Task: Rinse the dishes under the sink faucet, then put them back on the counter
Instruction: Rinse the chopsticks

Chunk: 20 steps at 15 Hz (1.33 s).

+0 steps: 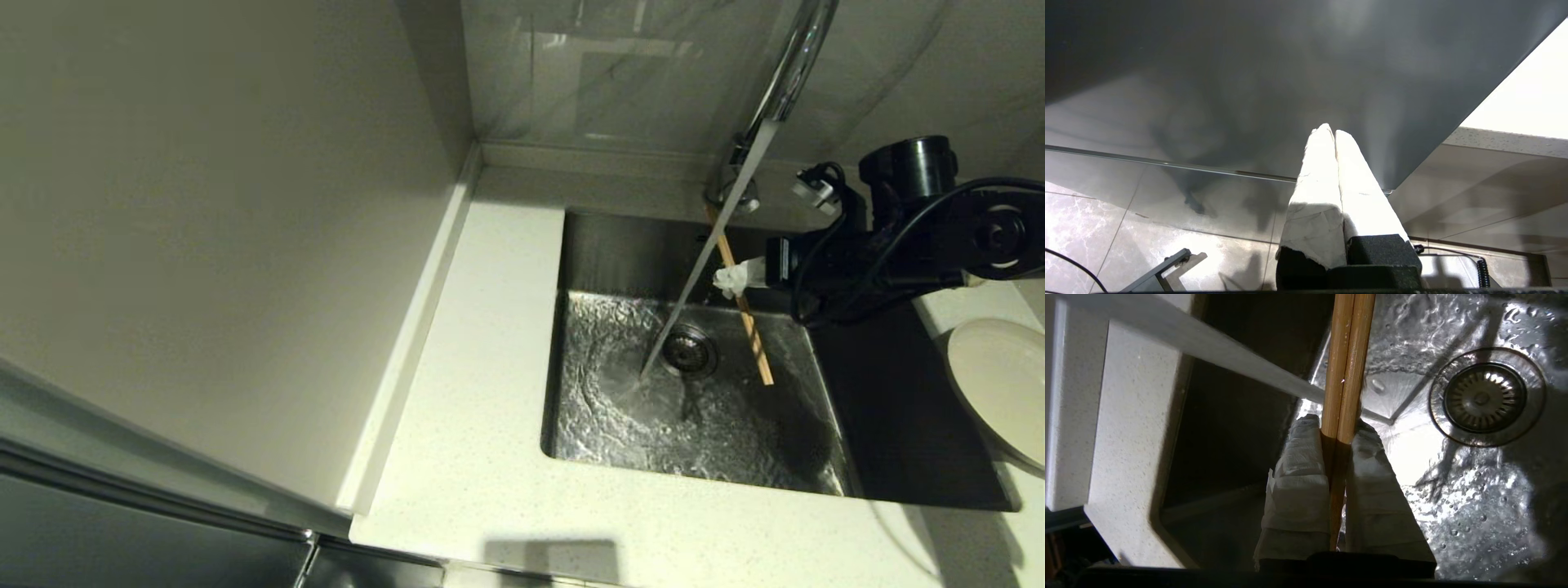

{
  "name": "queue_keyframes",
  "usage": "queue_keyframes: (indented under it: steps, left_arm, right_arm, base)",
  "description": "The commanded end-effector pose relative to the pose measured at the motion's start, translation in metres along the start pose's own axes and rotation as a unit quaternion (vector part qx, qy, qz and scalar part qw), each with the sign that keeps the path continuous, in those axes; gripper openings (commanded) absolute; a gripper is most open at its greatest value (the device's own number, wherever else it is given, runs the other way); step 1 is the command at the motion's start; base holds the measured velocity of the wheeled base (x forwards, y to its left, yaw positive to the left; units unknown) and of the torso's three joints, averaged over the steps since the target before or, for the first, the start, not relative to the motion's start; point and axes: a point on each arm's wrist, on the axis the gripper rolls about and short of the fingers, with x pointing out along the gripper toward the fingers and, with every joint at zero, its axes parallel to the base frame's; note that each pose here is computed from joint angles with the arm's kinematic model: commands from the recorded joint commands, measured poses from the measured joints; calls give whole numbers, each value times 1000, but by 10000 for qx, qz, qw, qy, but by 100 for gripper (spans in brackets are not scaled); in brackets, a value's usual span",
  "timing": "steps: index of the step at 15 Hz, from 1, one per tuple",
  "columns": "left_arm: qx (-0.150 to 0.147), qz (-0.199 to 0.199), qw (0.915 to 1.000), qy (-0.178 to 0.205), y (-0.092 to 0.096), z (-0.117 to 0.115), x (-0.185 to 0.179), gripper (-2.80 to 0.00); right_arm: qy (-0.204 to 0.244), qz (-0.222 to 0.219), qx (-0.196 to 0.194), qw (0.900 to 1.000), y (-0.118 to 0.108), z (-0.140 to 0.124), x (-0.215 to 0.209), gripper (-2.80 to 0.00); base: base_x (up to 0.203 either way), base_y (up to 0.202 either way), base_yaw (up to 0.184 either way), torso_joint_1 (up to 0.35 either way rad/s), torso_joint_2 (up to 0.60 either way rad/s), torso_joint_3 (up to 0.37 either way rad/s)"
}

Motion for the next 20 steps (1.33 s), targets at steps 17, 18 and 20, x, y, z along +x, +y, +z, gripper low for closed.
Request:
queue_keyframes:
  steps: [17, 18, 20]
  left_arm:
    - [-3, 2, 10000, -10, 0, 0, 0, -280]
    - [-3, 2, 10000, -10, 0, 0, 0, -280]
    - [-3, 2, 10000, -10, 0, 0, 0, -280]
  right_arm:
    - [250, 1319, -634, 9889, 20, -15, -16, -280]
    - [239, 1124, -501, 9921, 23, -10, -5, -280]
    - [21, 803, -120, 9967, 33, 2, 18, -280]
  base:
    - [0, 0, 0, 0, 0, 0]
    - [0, 0, 0, 0, 0, 0]
    - [0, 0, 0, 0, 0, 0]
